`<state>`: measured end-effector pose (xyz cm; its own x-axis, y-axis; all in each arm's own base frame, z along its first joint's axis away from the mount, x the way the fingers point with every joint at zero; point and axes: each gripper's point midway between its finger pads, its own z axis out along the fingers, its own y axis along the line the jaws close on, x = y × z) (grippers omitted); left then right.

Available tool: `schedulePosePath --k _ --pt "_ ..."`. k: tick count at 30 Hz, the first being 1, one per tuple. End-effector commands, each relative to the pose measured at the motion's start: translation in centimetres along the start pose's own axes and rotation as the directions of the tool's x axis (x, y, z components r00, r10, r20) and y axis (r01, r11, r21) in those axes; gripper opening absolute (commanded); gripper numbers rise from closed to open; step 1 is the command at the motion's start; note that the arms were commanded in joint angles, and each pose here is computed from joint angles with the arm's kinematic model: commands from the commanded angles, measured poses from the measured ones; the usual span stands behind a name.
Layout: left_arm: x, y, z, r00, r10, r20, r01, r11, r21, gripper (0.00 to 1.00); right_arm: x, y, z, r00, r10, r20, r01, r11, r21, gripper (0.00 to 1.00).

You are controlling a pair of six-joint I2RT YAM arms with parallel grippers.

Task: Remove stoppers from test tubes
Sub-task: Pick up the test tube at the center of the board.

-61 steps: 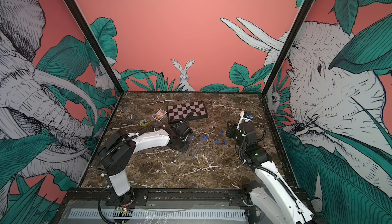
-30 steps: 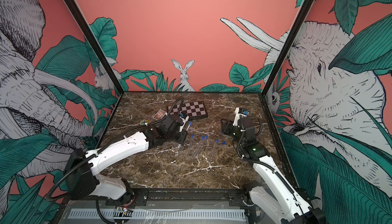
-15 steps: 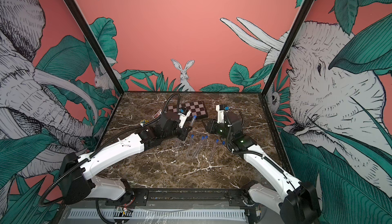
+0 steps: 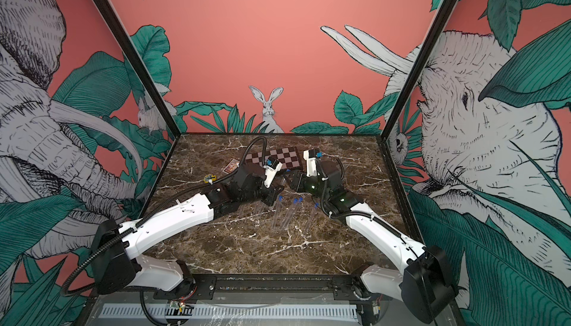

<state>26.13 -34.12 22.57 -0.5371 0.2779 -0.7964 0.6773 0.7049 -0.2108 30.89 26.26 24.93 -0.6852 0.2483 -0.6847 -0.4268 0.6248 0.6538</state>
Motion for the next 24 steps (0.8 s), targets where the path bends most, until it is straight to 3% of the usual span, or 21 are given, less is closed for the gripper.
schedulePosePath --k 1,5,10,15,19,24 --pt "-1.8 -1.1 -0.4 0.999 0.002 0.053 -0.004 0.999 0.034 0.07 -1.5 2.1 0.3 0.999 -0.006 0.041 0.009 0.998 -0.067 0.43" --pt "-1.7 -1.1 -0.3 0.999 0.003 0.049 -0.005 0.999 0.034 0.08 -1.5 2.6 0.7 0.999 -0.003 0.037 0.006 0.996 -0.086 0.34" --pt "-1.5 -1.0 -0.3 0.999 0.006 0.046 -0.007 1.0 0.029 0.09 -1.7 2.9 0.6 0.999 -0.002 0.044 0.006 0.995 -0.098 0.16" --pt "-1.4 -0.9 -0.3 0.999 0.011 0.045 -0.012 1.0 0.024 0.25 -1.8 3.0 0.3 0.998 0.0 0.056 0.006 0.996 -0.094 0.04" --pt "-1.4 -0.9 -0.3 0.999 0.022 0.049 -0.023 0.999 0.024 0.43 -2.2 3.2 -0.5 0.996 0.002 0.084 0.006 0.996 -0.092 0.02" --pt "-1.2 -1.2 0.2 0.998 0.026 0.056 -0.029 0.999 0.044 0.47 -2.9 3.3 -2.0 0.99 0.017 0.139 -0.006 0.997 -0.083 0.02"
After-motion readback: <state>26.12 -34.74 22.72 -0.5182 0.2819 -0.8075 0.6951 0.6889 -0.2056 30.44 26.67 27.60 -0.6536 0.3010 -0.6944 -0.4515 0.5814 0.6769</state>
